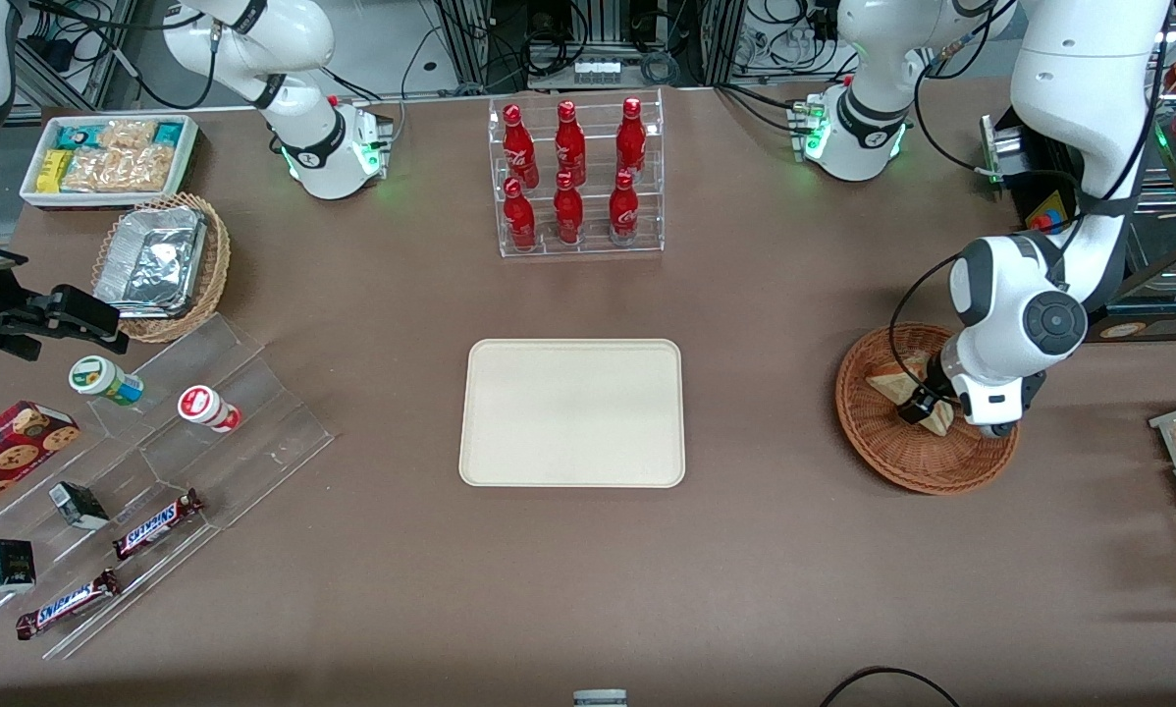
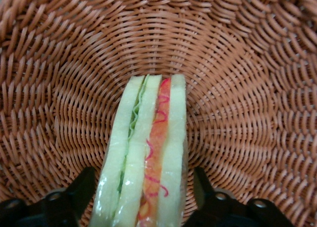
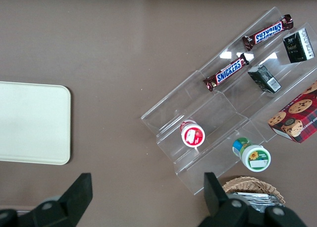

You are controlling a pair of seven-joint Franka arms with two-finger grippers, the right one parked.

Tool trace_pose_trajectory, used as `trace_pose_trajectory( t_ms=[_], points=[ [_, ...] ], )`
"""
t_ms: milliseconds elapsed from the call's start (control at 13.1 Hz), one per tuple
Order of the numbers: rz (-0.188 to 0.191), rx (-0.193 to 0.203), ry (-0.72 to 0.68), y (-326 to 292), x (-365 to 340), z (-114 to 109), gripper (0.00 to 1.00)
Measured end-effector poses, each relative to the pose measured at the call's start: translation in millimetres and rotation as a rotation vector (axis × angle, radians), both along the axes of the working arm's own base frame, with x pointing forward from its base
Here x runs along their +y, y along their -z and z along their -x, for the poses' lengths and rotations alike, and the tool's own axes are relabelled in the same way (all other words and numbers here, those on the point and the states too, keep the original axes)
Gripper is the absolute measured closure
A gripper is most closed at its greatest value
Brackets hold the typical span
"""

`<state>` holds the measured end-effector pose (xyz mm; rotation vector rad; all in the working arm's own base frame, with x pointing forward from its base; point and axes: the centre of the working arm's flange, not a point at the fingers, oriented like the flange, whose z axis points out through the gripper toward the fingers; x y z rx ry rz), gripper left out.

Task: Place sandwich from basket to tray
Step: 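Lower the open left gripper around the sandwich and close it, then lift the sandwich out of the basket with the left gripper, then carry the sandwich over the cream tray with the left gripper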

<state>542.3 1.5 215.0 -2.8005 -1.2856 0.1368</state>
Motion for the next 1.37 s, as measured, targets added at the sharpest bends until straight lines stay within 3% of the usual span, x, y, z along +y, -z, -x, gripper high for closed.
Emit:
trace_pose_trajectory(
  t_ms=[229,305,457,762,914,1143,1371],
  points=[
    [0.000,0.012,0.000,1.3,0.1,1.0,0.47],
    [0.000,0.016,0.000,-1.0,0.2,0.7,0.47],
    [0.000,0.011,0.003,-17.1,-0.3,-5.1,0.57],
    [0.005,-0.015,0.082,-100.9,-37.9,-48.6,0.60],
    [0.005,0.004,0.151,-126.1,-82.0,-69.2,0.60],
    [0.009,0.023,0.240,-115.6,-147.2,-90.3,0.59],
    [0.072,0.034,0.375,-101.1,-203.0,-90.6,0.61]
  ],
)
